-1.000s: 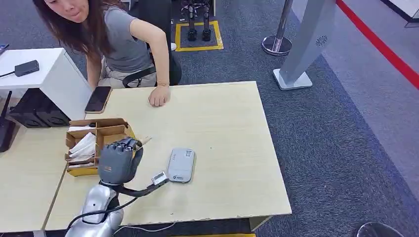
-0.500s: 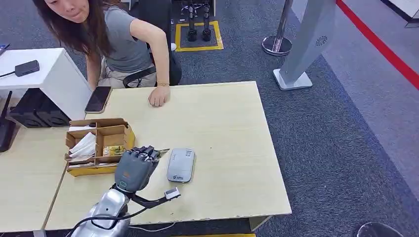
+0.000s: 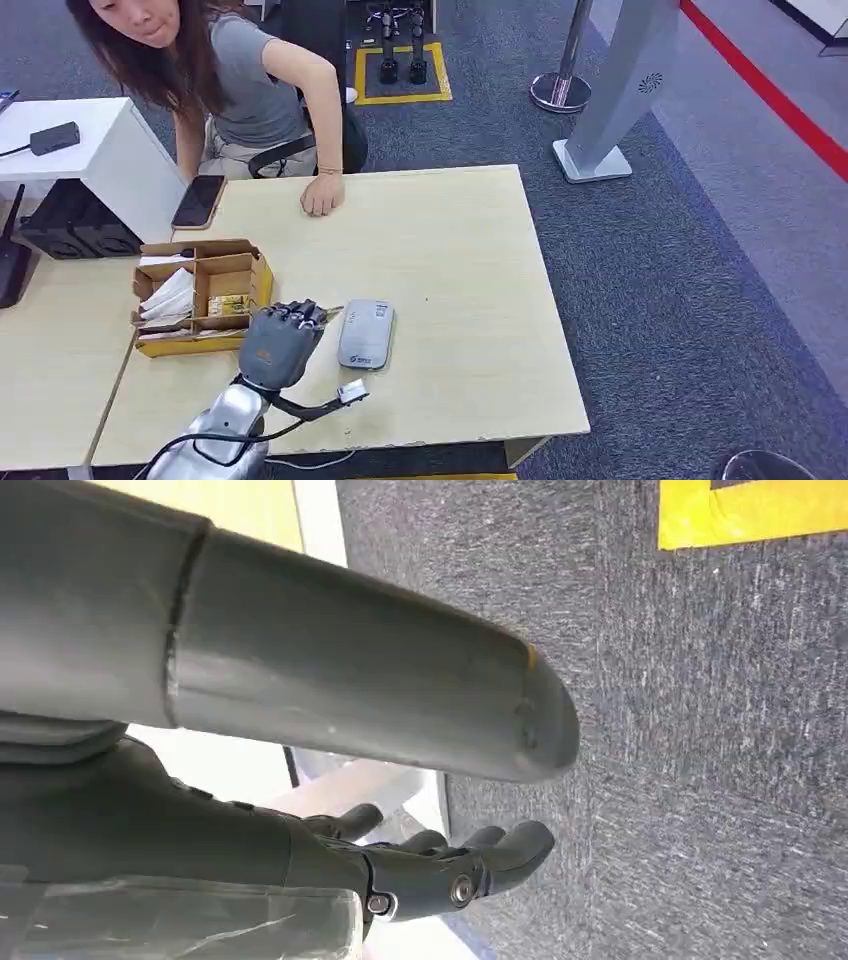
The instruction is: Pass the card to the sensor for recognition and then transmit it.
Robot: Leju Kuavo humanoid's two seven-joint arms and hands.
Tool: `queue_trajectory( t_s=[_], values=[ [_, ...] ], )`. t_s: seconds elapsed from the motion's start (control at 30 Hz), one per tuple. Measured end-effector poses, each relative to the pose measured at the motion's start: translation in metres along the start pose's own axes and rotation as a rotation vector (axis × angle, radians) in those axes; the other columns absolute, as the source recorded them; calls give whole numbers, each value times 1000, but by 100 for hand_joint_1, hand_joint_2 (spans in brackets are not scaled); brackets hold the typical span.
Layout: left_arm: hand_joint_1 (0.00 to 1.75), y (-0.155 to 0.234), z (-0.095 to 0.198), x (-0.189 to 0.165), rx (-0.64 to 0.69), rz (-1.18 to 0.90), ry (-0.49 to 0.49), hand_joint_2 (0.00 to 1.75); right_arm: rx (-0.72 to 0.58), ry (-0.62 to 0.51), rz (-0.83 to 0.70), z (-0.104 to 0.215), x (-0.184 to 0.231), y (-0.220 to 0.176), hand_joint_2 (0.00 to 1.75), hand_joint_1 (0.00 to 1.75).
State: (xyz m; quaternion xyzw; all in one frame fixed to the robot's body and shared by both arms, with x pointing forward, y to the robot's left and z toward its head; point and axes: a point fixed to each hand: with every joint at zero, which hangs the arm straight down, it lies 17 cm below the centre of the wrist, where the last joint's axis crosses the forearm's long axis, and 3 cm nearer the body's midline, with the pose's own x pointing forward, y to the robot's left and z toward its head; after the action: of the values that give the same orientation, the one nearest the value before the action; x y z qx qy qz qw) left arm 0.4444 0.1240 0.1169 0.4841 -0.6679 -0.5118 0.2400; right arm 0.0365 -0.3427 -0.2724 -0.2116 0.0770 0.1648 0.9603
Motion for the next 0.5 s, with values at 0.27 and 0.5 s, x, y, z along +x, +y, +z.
queue_trajectory(
  t_s=[0.27, 0.5],
  values=[
    [175, -19, 5, -17, -51, -43, 13, 175, -3, -1, -1, 0, 0, -1, 0, 0],
    [175, -25, 1, -27, -65, -81, 23, 175, -11, -7, 16, 0, 1, -2, 0, 0]
  ],
)
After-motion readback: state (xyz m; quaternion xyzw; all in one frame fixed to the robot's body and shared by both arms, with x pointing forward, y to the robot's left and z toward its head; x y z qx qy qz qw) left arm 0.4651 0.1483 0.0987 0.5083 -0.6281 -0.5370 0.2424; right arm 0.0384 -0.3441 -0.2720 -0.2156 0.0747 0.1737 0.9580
